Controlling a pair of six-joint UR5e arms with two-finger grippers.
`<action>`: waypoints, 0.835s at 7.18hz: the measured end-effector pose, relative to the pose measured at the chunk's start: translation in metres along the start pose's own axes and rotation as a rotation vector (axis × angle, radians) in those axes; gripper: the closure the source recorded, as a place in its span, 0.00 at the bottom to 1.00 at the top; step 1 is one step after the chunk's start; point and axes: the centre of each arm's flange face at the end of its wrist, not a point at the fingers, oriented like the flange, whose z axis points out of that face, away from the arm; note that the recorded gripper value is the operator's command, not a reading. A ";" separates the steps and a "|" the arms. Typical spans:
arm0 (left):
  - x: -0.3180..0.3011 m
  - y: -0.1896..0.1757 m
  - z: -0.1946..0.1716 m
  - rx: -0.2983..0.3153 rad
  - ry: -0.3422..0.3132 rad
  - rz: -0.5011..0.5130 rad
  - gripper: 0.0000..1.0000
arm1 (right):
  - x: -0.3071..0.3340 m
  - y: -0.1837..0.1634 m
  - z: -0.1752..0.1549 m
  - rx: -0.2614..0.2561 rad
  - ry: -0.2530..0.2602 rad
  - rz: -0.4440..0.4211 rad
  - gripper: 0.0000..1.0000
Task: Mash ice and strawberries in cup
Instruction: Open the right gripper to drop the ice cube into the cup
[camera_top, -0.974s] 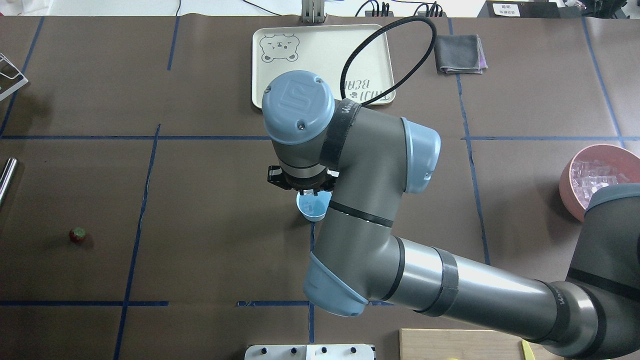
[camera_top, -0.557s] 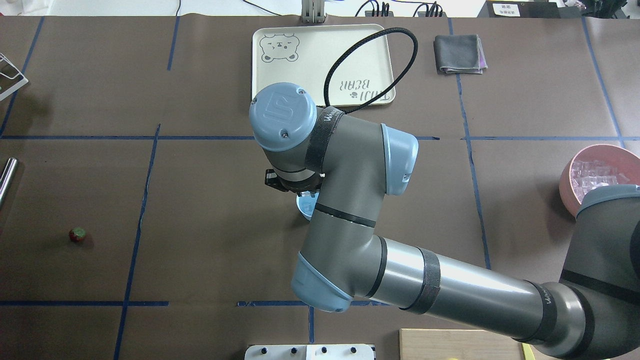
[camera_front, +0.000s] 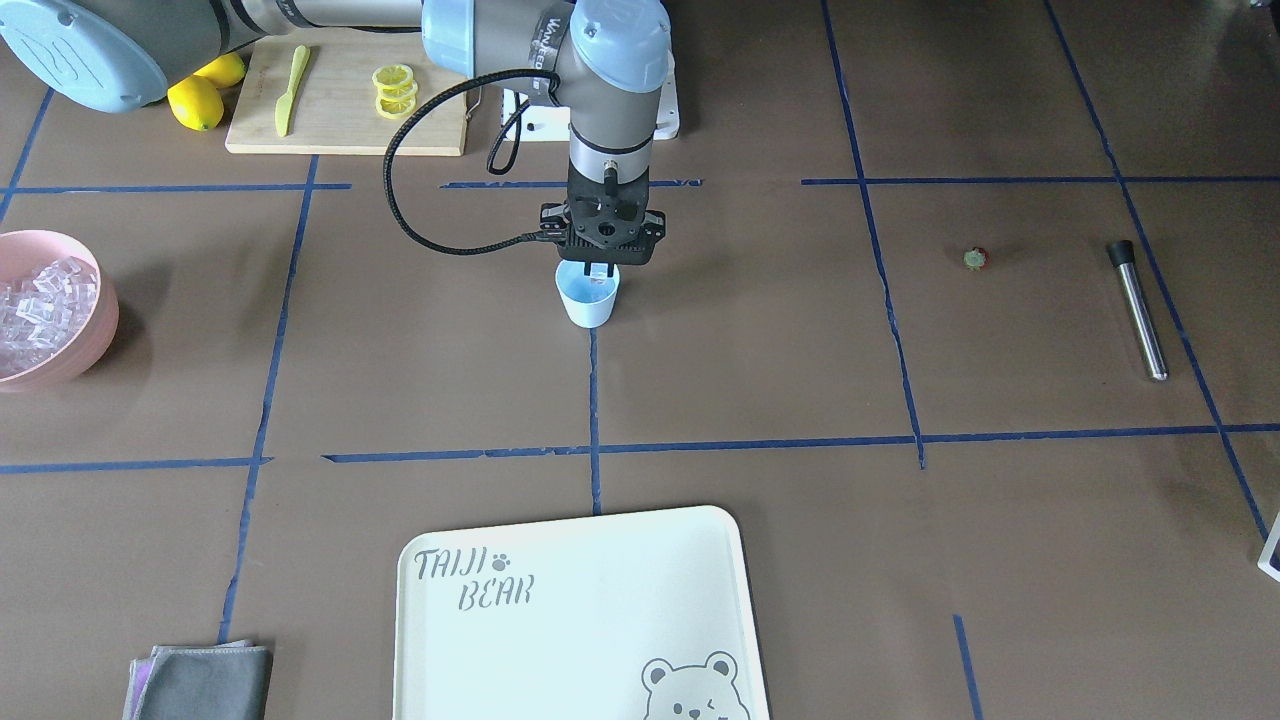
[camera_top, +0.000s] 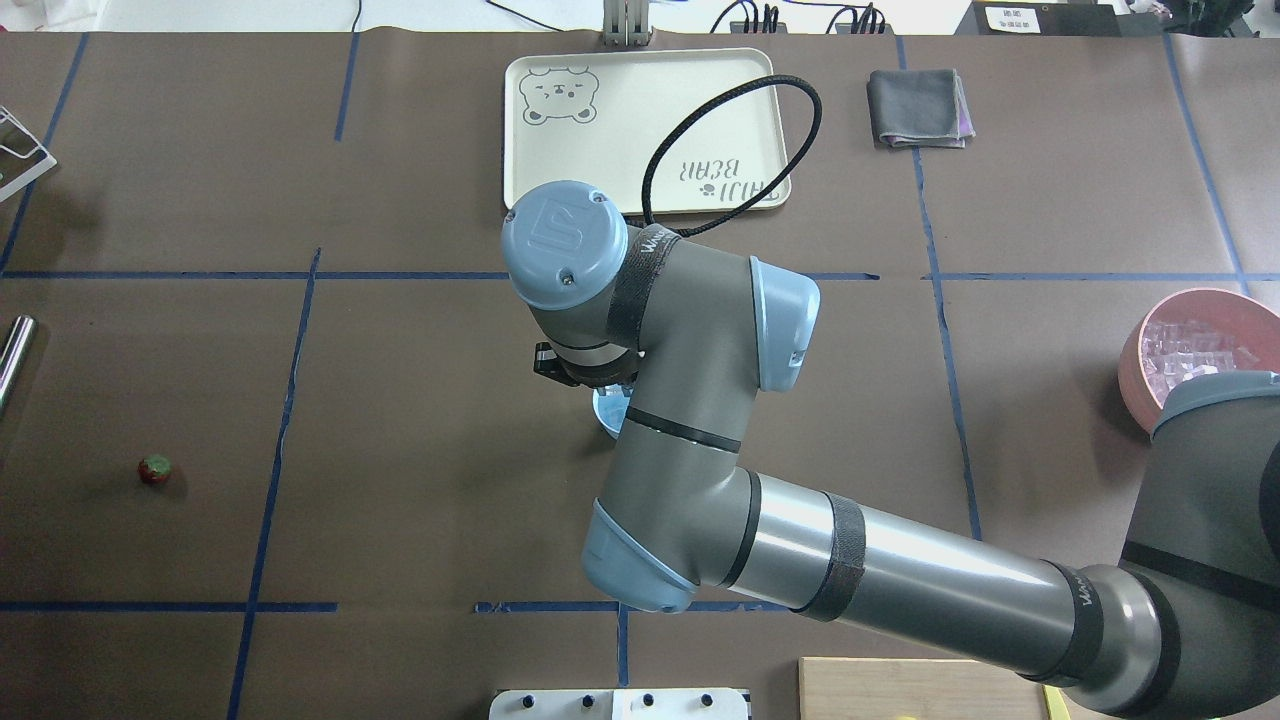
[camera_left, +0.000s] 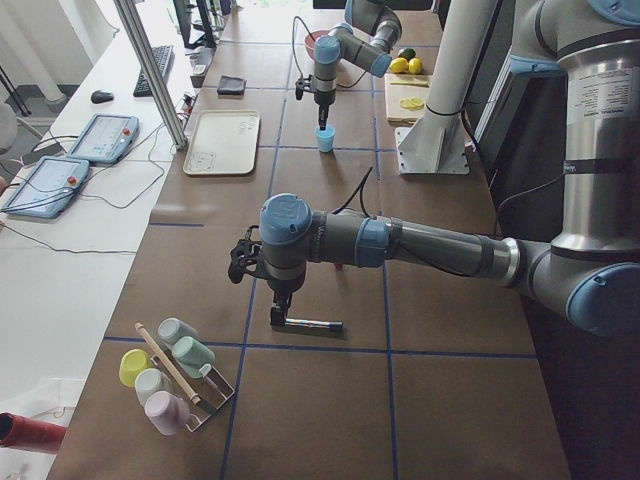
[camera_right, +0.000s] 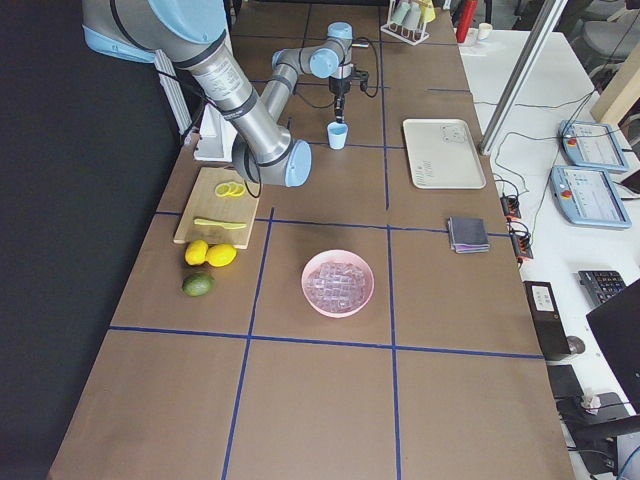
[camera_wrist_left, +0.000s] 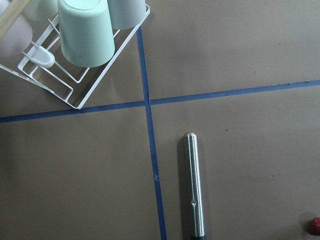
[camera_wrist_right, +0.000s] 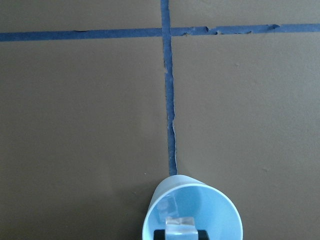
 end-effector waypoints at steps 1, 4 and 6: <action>0.000 0.000 0.000 0.001 -0.001 0.001 0.00 | 0.002 0.001 0.004 -0.004 0.006 0.000 0.93; 0.000 0.000 0.000 0.000 0.000 0.000 0.00 | 0.007 0.003 0.012 -0.015 0.020 0.003 0.45; 0.000 0.000 -0.001 0.001 -0.001 0.001 0.00 | 0.007 0.004 0.010 -0.018 0.021 0.003 0.31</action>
